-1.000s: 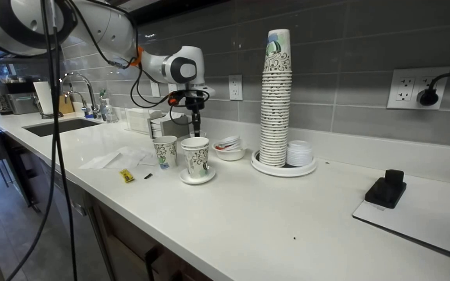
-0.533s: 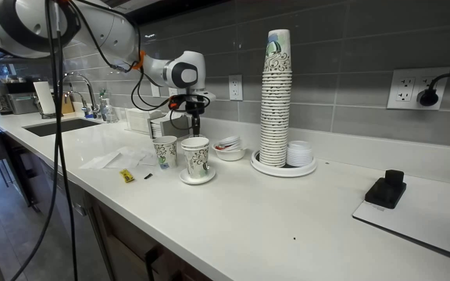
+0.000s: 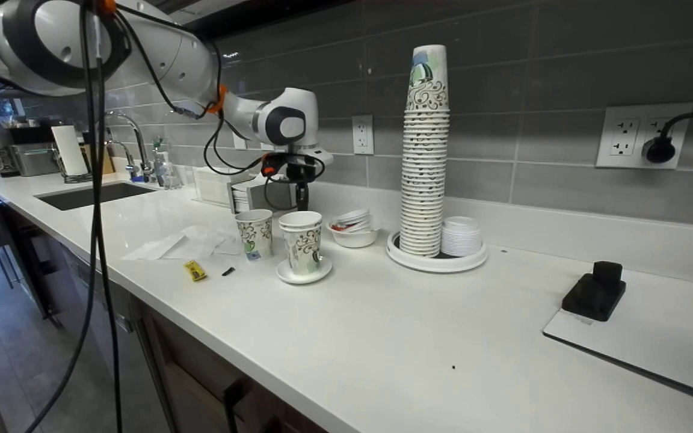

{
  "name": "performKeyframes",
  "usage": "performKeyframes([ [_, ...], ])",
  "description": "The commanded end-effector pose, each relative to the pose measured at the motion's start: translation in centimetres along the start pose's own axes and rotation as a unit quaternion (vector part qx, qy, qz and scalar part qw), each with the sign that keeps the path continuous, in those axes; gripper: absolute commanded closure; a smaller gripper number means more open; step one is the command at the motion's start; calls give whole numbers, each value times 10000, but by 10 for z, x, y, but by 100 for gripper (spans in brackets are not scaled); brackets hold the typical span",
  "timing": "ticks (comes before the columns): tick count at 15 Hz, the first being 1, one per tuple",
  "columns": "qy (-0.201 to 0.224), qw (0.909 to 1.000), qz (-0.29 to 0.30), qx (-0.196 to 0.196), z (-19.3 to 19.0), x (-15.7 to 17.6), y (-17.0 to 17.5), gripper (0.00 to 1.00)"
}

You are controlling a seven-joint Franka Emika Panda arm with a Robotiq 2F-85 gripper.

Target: Move the tea cup to the left of the white bowl

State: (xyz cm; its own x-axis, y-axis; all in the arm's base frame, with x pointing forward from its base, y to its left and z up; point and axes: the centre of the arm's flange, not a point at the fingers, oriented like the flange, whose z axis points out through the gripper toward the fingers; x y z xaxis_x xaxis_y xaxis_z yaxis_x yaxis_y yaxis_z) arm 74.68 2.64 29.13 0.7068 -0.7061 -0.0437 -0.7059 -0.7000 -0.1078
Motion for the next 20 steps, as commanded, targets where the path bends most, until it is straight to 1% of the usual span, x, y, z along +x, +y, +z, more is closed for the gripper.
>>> performKeyframes([
  [1, 15, 9999, -61, 128, 0, -7, 2, 45],
  [3, 2, 9999, -96, 91, -12, -14, 2, 31],
  [5, -138, 9997, -208, 37, -31, -22, 4, 18],
  [6, -189, 9995, -260, 19, -39, -26, 4, 10],
  [7, -231, 9991, -347, -13, -48, -30, 5, 4],
  [8, -332, 9978, -556, -142, -59, -34, 9, 0],
  [9, -433, 9956, -795, -252, -69, -38, 13, 0],
  [12, -756, 9826, -1635, -444, -101, -50, 37, 0],
  [14, -926, 9708, -2154, -503, -115, -57, 62, 0],
  [16, -1088, 9568, -2650, -493, -125, -66, 88, 0],
  [17, -1120, 9535, -2761, -459, -129, -71, 101, 0],
  [20, -1152, 9498, -2898, -238, -132, -91, 143, 0],
])
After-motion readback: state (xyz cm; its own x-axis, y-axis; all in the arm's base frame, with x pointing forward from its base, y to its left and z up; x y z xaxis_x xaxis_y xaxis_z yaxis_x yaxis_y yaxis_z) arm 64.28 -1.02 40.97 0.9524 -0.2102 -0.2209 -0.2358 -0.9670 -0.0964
